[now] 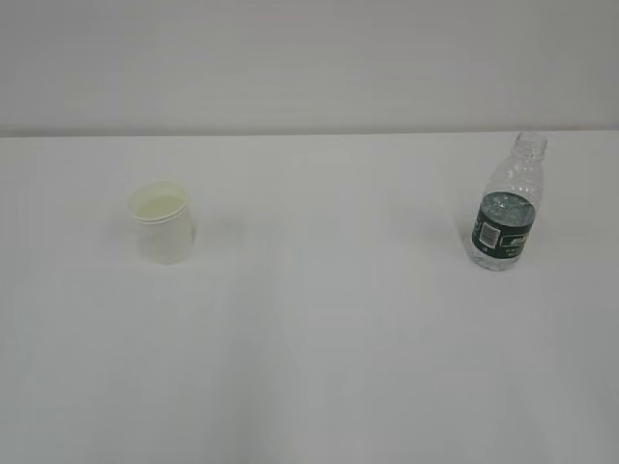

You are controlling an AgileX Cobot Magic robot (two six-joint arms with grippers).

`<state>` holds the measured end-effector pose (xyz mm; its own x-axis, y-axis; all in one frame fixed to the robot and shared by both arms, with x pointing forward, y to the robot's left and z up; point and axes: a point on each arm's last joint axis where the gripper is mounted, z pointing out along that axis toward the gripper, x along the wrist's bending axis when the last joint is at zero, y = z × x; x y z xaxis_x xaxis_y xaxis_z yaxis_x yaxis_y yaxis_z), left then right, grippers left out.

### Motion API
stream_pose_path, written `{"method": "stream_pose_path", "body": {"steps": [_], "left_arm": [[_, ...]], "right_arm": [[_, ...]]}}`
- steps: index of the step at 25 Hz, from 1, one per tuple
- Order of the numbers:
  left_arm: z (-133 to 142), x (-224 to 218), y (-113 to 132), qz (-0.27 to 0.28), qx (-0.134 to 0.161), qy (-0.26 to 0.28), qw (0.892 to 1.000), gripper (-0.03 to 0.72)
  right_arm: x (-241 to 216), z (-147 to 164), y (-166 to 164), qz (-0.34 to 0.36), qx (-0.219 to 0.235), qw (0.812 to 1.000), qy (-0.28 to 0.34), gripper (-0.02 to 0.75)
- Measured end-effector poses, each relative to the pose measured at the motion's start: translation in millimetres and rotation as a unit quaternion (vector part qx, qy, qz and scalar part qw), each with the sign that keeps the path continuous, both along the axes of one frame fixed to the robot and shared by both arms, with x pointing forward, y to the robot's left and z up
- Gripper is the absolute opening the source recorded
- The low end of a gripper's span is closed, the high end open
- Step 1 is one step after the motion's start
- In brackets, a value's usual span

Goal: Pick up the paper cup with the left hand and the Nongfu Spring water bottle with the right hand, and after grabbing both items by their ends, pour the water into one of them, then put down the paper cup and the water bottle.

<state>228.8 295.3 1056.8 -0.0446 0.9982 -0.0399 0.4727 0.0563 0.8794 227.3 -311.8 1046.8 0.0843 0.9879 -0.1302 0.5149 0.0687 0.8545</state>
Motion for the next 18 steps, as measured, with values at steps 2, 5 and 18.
{"method": "stream_pose_path", "body": {"steps": [2,5,18], "left_arm": [[0.0,0.0,0.0,0.001,0.0,0.0,1.0,0.386],[0.0,0.0,0.0,0.001,0.0,0.0,1.0,0.385],[0.0,0.0,0.0,0.001,0.0,0.0,1.0,0.338]], "right_arm": [[0.0,0.0,0.0,0.0,0.0,1.0,0.0,0.587],[0.0,0.0,0.0,0.0,0.0,1.0,0.0,0.588],[0.0,0.0,0.0,0.0,0.0,1.0,0.0,0.588]]}}
